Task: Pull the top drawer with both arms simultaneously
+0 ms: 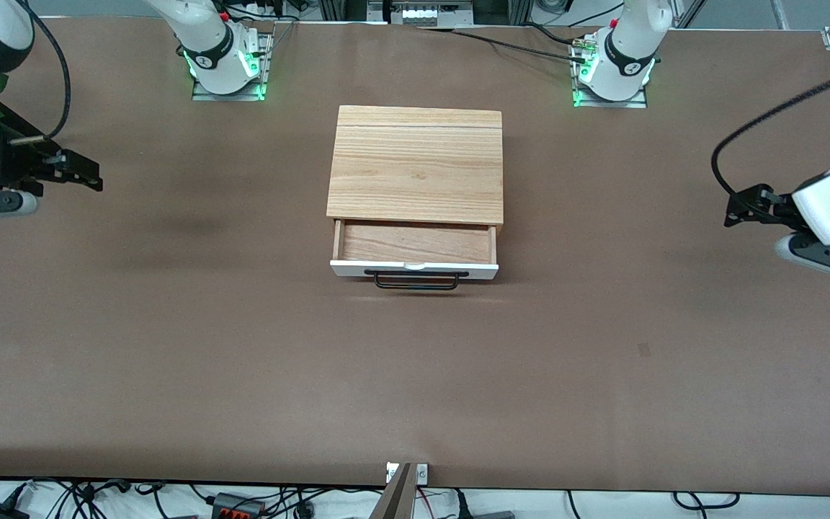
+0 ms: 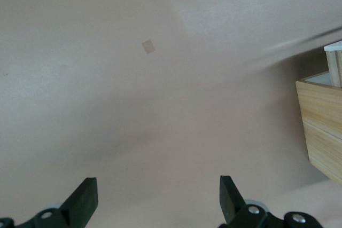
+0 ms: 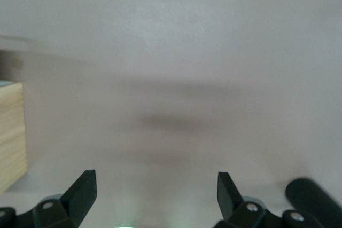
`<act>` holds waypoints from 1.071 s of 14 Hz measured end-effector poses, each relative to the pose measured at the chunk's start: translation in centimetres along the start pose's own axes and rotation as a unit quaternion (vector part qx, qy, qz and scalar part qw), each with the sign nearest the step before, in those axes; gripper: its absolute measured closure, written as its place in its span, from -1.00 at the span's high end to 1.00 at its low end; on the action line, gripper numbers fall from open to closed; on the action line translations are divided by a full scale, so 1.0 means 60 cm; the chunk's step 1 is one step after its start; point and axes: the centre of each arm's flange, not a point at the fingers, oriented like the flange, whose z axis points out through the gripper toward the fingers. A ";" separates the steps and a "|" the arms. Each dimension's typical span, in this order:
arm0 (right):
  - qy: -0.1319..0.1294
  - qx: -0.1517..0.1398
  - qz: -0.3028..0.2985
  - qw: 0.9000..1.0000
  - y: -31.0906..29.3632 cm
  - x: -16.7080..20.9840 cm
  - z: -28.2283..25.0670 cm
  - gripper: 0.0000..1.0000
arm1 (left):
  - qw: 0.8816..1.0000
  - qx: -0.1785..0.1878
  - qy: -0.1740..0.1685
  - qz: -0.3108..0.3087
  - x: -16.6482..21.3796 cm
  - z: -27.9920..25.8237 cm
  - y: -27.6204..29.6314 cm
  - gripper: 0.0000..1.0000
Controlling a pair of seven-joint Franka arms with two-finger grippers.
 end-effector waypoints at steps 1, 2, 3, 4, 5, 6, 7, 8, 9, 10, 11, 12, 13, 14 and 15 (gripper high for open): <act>0.003 0.000 0.017 1.000 -0.001 -0.008 -0.005 1.00 | 1.000 0.004 0.004 -0.010 -0.019 0.010 0.013 1.00; 0.007 0.000 0.026 1.000 -0.001 -0.010 -0.010 1.00 | 0.999 0.005 0.003 -0.033 -0.046 0.020 0.025 1.00; 0.016 0.000 0.030 0.999 0.000 -0.010 -0.016 1.00 | 0.998 0.007 0.001 -0.063 -0.071 0.027 0.037 1.00; 0.025 0.000 0.032 0.999 0.000 -0.008 -0.026 1.00 | 0.996 0.008 0.000 -0.087 -0.089 0.029 0.049 1.00; 0.033 0.000 0.034 0.999 0.001 -0.008 -0.035 1.00 | 0.995 0.010 0.002 -0.098 -0.101 0.028 0.061 1.00; 0.037 0.000 0.036 0.999 0.001 -0.007 -0.042 1.00 | 0.994 0.012 0.004 -0.104 -0.106 0.028 0.069 1.00; 0.040 0.000 0.037 0.999 0.001 -0.007 -0.047 1.00 | 0.994 0.011 0.005 -0.109 -0.107 0.029 0.072 1.00; 0.041 0.000 0.038 0.998 0.001 -0.007 -0.049 1.00 | 0.994 0.005 0.006 -0.113 -0.106 0.031 0.074 1.00; 0.041 0.000 0.039 0.998 0.002 -0.007 -0.049 1.00 | 0.993 -0.004 0.006 -0.117 -0.105 0.033 0.076 1.00; 0.041 0.000 0.040 0.998 0.003 -0.007 -0.049 1.00 | 0.993 -0.010 0.006 -0.119 -0.104 0.035 0.077 1.00; 0.041 0.000 0.041 0.998 0.004 -0.007 -0.049 1.00 | 0.993 -0.012 0.006 -0.120 -0.104 0.036 0.078 1.00; 0.040 0.001 0.040 0.998 0.003 -0.007 -0.048 1.00 | 0.993 -0.013 0.004 -0.121 -0.105 0.037 0.078 1.00; 0.040 0.001 0.040 0.998 0.002 -0.006 -0.048 1.00 | 0.993 -0.014 0.002 -0.121 -0.105 0.038 0.077 1.00; 0.038 0.001 0.039 0.999 0.000 -0.007 -0.047 1.00 | 0.993 -0.014 0.001 -0.121 -0.106 0.039 0.077 1.00; 0.036 0.003 0.038 0.999 -0.003 -0.007 -0.047 1.00 | 0.992 -0.014 0.000 -0.122 -0.105 0.041 0.077 1.00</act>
